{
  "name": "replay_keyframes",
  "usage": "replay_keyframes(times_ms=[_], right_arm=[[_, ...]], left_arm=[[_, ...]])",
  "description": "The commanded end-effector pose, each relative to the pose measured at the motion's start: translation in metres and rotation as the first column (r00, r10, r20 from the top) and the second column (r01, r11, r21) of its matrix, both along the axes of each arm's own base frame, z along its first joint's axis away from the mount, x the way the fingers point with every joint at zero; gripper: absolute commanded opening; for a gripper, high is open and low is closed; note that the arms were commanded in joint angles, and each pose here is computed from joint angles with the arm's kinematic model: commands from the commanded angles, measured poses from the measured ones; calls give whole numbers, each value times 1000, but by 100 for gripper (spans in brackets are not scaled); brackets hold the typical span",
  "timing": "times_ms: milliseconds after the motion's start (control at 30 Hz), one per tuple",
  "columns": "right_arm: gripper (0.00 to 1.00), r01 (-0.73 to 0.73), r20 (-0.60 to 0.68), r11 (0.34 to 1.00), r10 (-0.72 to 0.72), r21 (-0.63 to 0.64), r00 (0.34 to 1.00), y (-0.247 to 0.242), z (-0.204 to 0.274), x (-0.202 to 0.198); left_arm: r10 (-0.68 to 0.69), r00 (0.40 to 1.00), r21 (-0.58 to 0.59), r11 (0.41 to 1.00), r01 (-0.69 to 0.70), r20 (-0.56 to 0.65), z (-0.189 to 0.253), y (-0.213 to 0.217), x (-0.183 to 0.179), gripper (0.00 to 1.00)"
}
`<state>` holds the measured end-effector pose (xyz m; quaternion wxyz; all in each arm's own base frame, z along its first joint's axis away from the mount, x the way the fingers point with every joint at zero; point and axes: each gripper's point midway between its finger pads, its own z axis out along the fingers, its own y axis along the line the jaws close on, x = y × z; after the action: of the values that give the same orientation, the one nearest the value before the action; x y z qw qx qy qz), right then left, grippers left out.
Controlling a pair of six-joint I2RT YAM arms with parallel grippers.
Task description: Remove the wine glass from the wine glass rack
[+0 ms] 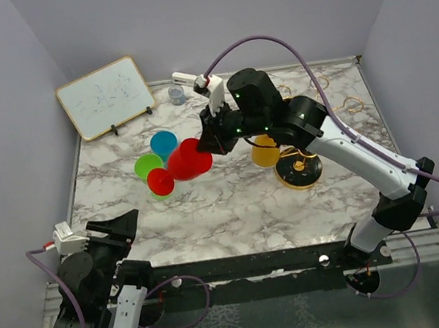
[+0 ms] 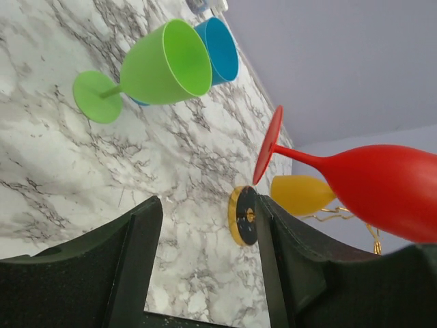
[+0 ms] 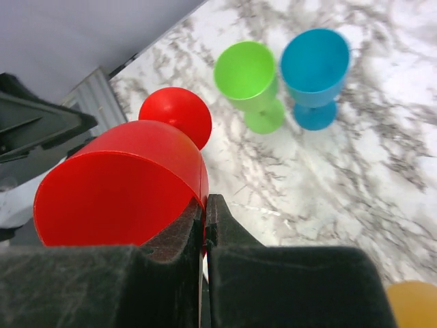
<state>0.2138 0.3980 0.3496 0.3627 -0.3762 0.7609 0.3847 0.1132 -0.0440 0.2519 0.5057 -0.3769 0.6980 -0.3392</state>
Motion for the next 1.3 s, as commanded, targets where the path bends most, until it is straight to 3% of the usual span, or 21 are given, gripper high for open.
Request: replay_keyframes(times_ms=[0,300,667,1267], right_arm=[[1,226,153,974,-221,-15,963,-43,37,27],[1,378,183,880,-337,-286,923,-55,-21,64],[1,383,183,823,-336,-419,924,-49,-53,80],[1,376,128,805,-359,-459,925,-1,-137,141]], left_arm=[[91,995,88,992,-94,33,10,22,-1,59],[101,991,288,950,-123,91,20,34,29,57],[98,995,523,849,-74,-18,1,42,82,57],[113,993,537,836,-110,28,-1,46,88,57]])
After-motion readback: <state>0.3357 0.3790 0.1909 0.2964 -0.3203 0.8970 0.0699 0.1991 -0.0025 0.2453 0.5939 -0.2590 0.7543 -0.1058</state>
